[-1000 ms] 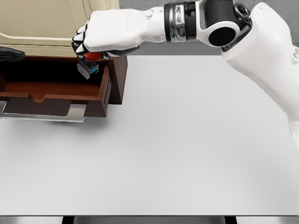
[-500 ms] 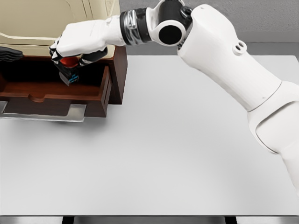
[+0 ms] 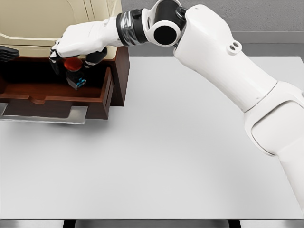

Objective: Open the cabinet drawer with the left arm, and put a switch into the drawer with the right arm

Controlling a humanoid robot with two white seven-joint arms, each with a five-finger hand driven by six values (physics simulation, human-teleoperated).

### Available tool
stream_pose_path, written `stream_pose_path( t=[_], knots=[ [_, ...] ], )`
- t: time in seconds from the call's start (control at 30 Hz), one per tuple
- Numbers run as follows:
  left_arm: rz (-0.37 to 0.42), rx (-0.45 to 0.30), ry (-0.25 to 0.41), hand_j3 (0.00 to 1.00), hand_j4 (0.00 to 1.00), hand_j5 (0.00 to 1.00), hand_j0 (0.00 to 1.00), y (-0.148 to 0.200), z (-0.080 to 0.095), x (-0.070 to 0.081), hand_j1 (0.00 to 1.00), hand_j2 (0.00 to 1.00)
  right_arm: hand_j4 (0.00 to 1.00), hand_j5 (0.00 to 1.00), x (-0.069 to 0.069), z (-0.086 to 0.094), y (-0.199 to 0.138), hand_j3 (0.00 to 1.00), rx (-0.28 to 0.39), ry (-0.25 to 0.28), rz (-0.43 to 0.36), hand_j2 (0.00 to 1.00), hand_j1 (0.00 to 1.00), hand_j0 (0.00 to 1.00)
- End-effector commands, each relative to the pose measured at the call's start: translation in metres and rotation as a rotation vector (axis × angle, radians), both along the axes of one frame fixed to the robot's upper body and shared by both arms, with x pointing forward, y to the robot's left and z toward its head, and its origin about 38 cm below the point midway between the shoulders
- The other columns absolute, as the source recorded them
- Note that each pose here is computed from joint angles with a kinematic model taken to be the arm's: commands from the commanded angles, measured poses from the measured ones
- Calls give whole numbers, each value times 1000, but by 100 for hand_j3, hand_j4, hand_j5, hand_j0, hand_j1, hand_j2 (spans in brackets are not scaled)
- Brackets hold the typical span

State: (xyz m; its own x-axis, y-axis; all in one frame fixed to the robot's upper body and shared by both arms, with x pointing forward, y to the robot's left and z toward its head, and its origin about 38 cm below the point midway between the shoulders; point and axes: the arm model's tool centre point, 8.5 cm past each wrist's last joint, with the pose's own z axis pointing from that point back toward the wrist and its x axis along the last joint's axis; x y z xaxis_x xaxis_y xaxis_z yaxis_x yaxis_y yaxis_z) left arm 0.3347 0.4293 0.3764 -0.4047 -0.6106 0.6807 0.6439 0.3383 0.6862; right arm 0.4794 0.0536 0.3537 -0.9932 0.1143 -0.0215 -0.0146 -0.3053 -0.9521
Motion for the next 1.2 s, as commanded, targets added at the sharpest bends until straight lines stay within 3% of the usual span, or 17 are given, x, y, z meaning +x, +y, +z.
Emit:
stream_pose_path(
  t=[0.0,0.23,0.7,0.8,0.9,0.97,1.0,1.03,1.1,1.17],
  knots=[
    [0,-7,2,100,100,100,100,-1,0,0,100,100,89,89,2,3,-1,89,1,-13,-10,89,89,89],
    [1,-6,2,100,100,100,100,0,1,0,100,100,90,90,-7,8,4,90,14,-27,20,90,90,90],
    [0,-8,2,100,100,100,100,-1,1,0,100,100,95,95,-9,12,10,95,29,-26,28,95,95,95],
    [-1,-8,1,100,100,100,100,-1,1,0,100,100,100,100,-24,15,8,100,44,-49,76,100,100,100],
    [-22,-12,4,100,100,100,100,-8,-1,-1,100,100,100,100,-67,26,-31,100,45,-178,178,100,100,100],
    [-47,-20,-1,100,100,100,100,-14,-2,-2,100,100,100,100,-78,46,-86,100,83,-263,140,100,100,100],
    [-53,-25,-2,100,100,100,100,-16,-2,-1,100,100,100,100,-90,55,-117,100,103,-311,122,100,100,100],
    [-54,-26,-2,100,100,100,100,-16,-3,0,100,100,100,100,-95,45,-140,100,71,-314,98,100,100,100],
    [-66,-34,-11,100,100,100,100,-20,-2,1,100,100,100,100,-84,18,-183,100,13,-256,-5,100,100,100],
    [-88,-59,-13,100,100,100,100,-28,-5,5,100,100,100,100,-77,0,-234,100,17,-206,-135,100,100,100]
  ],
)
